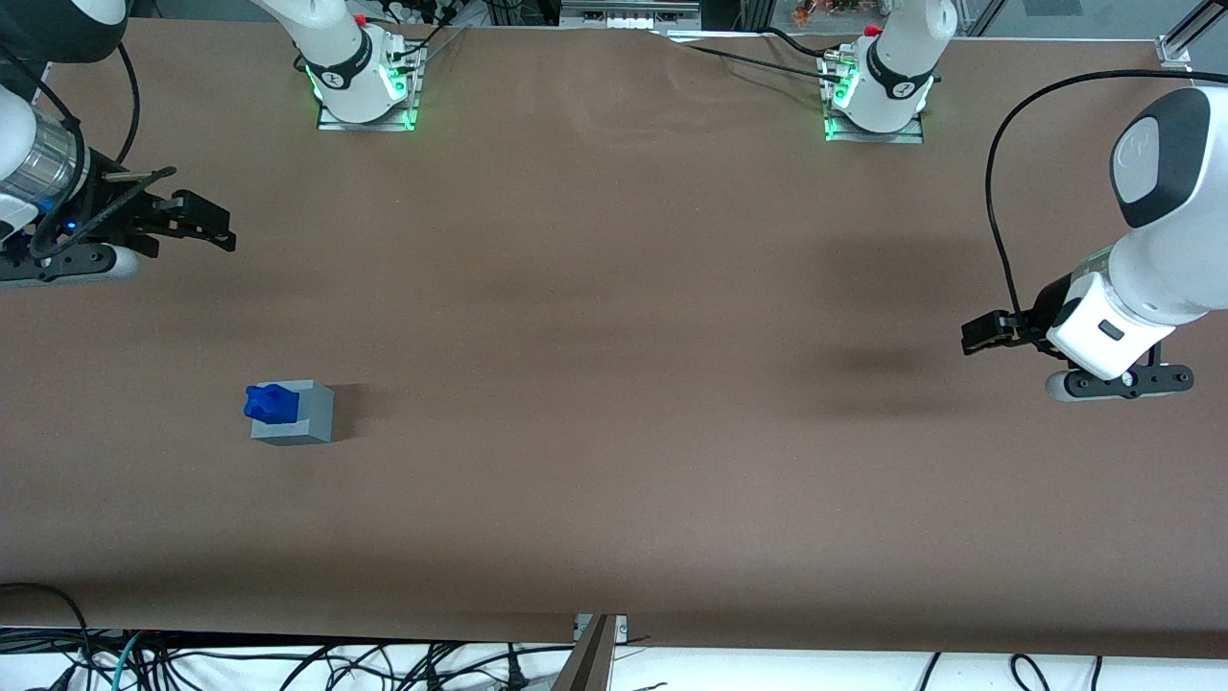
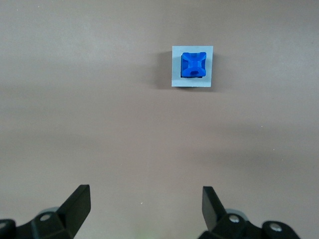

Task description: Insert blue part into gray base with right arm

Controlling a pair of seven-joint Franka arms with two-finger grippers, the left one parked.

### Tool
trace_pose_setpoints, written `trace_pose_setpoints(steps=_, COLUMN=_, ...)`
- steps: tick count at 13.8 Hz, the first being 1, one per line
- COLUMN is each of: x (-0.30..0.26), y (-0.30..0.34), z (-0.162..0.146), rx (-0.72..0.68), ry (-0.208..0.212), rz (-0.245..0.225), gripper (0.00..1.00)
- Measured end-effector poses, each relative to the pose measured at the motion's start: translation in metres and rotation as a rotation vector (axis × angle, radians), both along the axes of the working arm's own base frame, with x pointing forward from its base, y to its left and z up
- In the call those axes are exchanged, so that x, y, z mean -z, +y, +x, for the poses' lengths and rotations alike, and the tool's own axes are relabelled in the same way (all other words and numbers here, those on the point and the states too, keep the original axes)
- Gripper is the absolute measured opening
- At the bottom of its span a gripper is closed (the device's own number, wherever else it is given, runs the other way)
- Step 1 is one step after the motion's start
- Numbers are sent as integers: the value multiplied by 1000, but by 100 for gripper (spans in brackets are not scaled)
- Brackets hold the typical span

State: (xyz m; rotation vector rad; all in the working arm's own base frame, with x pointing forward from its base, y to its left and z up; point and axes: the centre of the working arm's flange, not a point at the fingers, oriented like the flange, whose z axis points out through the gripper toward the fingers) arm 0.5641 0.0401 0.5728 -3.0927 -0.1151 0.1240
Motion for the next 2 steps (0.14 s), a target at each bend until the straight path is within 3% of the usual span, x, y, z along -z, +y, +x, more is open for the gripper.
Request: trace_pose_setpoints(steps=2, x=-3, y=-5, z=-1, rx=4, ry=-7, rz=-14, gripper=99)
